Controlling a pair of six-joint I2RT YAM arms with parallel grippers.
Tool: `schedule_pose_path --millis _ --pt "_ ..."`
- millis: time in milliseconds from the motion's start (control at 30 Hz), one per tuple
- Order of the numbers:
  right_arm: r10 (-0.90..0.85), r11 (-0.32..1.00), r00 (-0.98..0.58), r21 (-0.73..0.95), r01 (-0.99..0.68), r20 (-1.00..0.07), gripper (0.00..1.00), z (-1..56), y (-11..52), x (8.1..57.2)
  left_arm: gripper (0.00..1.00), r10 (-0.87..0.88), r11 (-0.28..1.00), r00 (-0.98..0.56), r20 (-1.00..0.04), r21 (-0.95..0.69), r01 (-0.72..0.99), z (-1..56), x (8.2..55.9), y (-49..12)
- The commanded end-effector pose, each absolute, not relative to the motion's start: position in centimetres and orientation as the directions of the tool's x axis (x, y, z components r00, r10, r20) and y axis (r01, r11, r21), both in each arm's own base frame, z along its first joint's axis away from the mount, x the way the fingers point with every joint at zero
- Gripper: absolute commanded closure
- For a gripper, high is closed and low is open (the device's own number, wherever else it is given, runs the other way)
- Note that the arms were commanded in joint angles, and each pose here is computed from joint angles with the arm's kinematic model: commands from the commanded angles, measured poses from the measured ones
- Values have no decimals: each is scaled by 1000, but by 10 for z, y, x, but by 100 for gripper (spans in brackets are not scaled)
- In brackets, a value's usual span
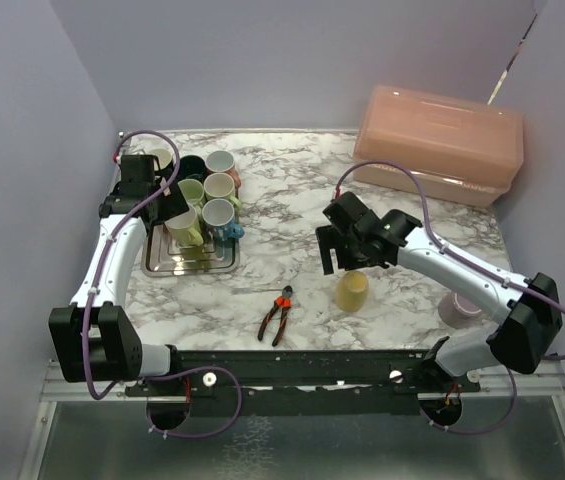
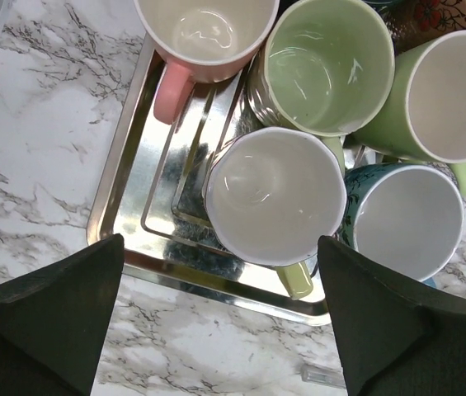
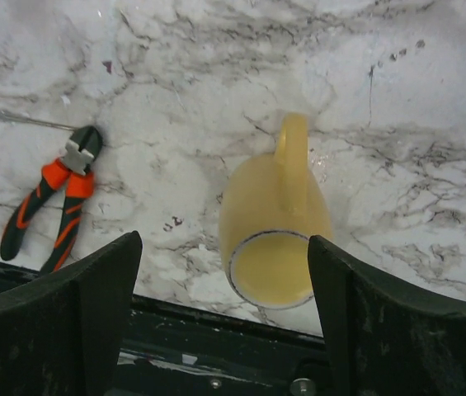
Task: Turn the mug right side up
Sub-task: Turn over the cup at the center of the board.
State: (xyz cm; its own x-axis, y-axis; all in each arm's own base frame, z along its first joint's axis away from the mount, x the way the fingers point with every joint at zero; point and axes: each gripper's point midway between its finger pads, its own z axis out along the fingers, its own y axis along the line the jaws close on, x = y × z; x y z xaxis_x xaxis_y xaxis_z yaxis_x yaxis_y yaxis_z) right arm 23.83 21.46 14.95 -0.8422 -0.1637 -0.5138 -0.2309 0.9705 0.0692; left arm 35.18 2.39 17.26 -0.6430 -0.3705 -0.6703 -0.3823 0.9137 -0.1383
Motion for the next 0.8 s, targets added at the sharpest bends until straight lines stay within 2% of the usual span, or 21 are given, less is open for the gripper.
schedule_pose_path --millis 0,167,300,467,533,767 --pt "-198 973 -911 37 -226 -361 14 127 198 205 3 -356 923 -634 -687 -155 -351 183 356 21" --pt "-160 987 -938 -63 -148 -306 14 109 179 205 7 -385 920 -627 -677 -222 -324 190 365 9" --pt "-130 991 -955 -22 -129 -267 13 94 187 212 10 -386 919 -661 -643 -329 -218 192 372 -19" --pt "-135 988 -967 43 -148 -218 15 84 202 224 11 -359 917 -689 -630 -378 -132 194 377 -44" --pt "-166 981 -965 60 -182 -202 17 84 208 227 11 -350 915 -693 -630 -387 -111 196 377 -49" --pt "-287 938 -942 146 -313 -174 38 88 235 236 11 -307 914 -720 -623 -403 -41 193 374 -69"
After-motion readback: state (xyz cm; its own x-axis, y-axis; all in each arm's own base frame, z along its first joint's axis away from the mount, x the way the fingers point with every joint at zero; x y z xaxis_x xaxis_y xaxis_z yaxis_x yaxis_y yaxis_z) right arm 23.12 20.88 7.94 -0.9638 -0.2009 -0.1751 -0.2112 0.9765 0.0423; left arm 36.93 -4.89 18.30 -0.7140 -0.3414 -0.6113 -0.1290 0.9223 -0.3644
